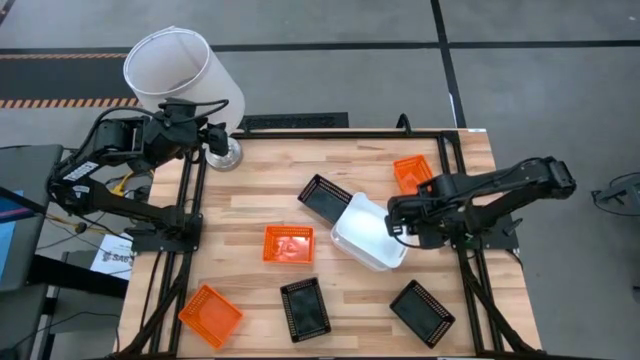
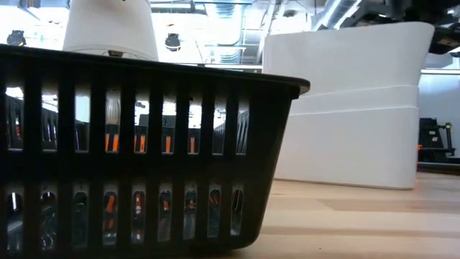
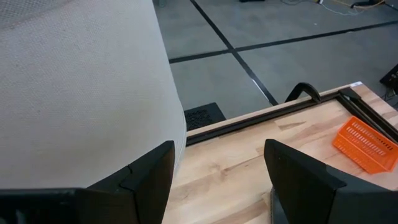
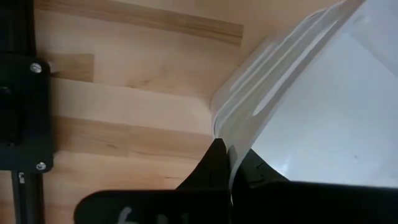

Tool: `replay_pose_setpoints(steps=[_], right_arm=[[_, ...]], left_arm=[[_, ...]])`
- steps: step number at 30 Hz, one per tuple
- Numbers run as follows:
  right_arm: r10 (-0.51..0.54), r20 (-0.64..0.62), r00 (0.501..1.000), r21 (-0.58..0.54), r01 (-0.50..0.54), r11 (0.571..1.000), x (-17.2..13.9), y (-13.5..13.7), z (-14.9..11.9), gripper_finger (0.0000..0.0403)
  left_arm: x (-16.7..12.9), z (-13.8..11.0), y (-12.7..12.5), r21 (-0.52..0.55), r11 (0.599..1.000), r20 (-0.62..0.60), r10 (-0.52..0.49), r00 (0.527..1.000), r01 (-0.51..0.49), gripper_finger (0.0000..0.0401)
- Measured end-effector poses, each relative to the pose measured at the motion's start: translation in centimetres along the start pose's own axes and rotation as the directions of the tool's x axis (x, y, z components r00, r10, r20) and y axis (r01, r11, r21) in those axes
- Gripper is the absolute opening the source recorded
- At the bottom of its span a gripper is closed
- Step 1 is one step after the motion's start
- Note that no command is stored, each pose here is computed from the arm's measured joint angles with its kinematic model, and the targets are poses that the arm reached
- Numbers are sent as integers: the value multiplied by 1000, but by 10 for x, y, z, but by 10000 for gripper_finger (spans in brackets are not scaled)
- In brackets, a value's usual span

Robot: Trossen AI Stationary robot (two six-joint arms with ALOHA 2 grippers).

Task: Stack baskets by color
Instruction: Stack the top white bin on top of the bottom white bin

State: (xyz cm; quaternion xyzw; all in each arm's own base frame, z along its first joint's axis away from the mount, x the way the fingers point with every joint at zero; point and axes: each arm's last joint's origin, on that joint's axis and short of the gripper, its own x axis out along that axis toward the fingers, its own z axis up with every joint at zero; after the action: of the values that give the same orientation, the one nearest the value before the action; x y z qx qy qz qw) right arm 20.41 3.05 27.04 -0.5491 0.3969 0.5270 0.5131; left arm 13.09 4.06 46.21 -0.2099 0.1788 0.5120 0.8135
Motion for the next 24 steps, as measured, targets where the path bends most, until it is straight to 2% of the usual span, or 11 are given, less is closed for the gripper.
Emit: replay_pose_setpoints(steps=[5,15,20,24], right_arm=[[-2,4,1000,1,2,1000,3,0,0,4],[-16,41,999,46,15,999,2,0,-7,62],[-81,33,996,208,72,976,1,-6,-15,78],[-113,23,993,291,101,951,0,-8,-19,109]], left_arm=[[0,0,0,0,1000,7,6,1000,-6,238],[0,0,0,0,1000,9,9,1000,-9,238],[0,0,0,0,1000,13,12,1000,-12,238],[0,0,0,0,1000,13,12,1000,-12,238]])
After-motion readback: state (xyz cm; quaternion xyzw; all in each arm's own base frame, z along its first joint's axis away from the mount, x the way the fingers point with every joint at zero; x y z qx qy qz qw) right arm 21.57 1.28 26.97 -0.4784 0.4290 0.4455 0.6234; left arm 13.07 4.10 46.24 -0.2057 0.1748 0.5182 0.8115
